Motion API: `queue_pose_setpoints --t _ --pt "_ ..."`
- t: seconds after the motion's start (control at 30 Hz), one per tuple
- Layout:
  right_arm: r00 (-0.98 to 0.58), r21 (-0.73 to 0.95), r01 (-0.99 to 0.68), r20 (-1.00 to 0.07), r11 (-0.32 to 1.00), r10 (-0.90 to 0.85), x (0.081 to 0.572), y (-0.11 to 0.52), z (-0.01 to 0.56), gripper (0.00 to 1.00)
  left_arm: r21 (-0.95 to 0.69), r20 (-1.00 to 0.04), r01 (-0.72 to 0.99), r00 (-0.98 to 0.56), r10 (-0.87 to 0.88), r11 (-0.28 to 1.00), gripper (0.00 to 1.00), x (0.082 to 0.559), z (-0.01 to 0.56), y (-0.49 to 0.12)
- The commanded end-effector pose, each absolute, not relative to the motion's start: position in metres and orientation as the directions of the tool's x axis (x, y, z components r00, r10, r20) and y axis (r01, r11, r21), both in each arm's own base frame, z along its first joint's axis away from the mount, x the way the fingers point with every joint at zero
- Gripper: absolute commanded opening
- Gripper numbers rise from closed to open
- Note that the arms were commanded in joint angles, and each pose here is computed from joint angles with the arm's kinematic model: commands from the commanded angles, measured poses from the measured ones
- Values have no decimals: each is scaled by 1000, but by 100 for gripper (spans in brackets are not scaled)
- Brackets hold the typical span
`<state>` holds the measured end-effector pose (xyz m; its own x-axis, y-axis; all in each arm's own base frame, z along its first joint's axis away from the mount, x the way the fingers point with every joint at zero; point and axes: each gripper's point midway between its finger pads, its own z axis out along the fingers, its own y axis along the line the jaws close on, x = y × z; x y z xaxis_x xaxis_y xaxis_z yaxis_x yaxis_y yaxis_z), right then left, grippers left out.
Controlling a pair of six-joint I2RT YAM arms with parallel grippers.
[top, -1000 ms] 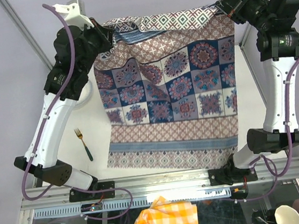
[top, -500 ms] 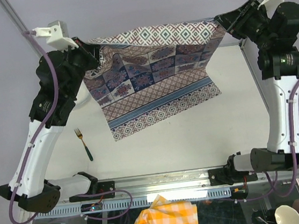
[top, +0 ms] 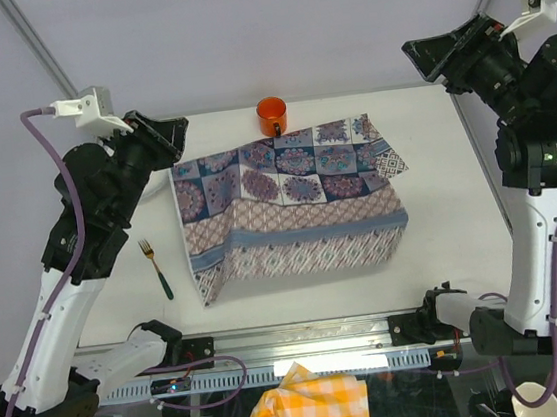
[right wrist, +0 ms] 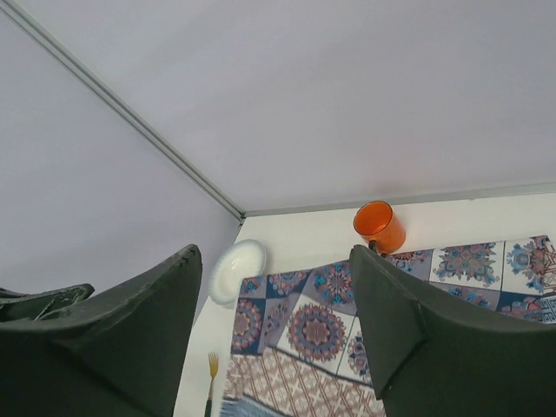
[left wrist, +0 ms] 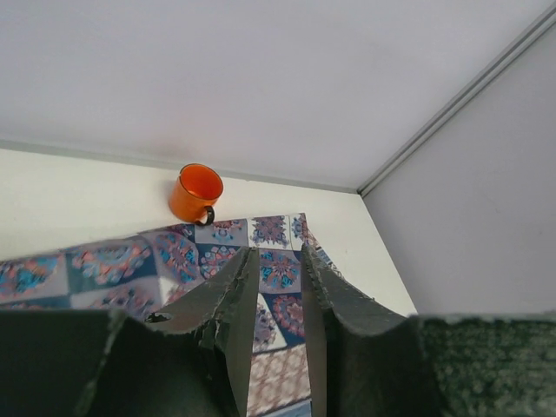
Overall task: Set the dinner table for one person
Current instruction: Flatten out the napkin at the center of the board.
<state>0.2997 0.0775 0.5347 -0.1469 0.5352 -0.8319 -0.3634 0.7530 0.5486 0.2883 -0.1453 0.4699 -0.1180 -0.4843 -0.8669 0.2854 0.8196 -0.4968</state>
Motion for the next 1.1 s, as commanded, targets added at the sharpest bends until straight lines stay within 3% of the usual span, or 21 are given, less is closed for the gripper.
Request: queue_pose_setpoints --t 0.0,0.3,0.43,0.57,0.77,0.9,1.07 --pt "-152 548 -371 -832 750 533 308 79 534 71 -534 -842 298 -99 -531 791 26 282 478 -141" --pt "-388 604 -214 -774 767 501 346 75 445 70 -528 -845 201 -216 -489 825 24 307 424 -152" --pt "-622 550 -44 -668 834 408 370 63 347 70 -474 -855 59 -271 -443 879 29 324 388 -142" --pt "-776 501 47 -527 864 347 376 56 249 68 -449 -846 -28 -310 -435 893 25 330 361 -136" --pt "-825 476 88 -458 875 332 397 51 188 64 -444 -854 -38 -285 -435 895 25 328 361 -130" --pt "-838 472 89 -440 877 322 411 51 180 57 -445 -858 -38 -269 -438 895 26 325 366 -126" --pt "-841 455 118 -427 883 332 428 47 166 57 -452 -854 -26 -278 -441 892 27 324 361 -129"
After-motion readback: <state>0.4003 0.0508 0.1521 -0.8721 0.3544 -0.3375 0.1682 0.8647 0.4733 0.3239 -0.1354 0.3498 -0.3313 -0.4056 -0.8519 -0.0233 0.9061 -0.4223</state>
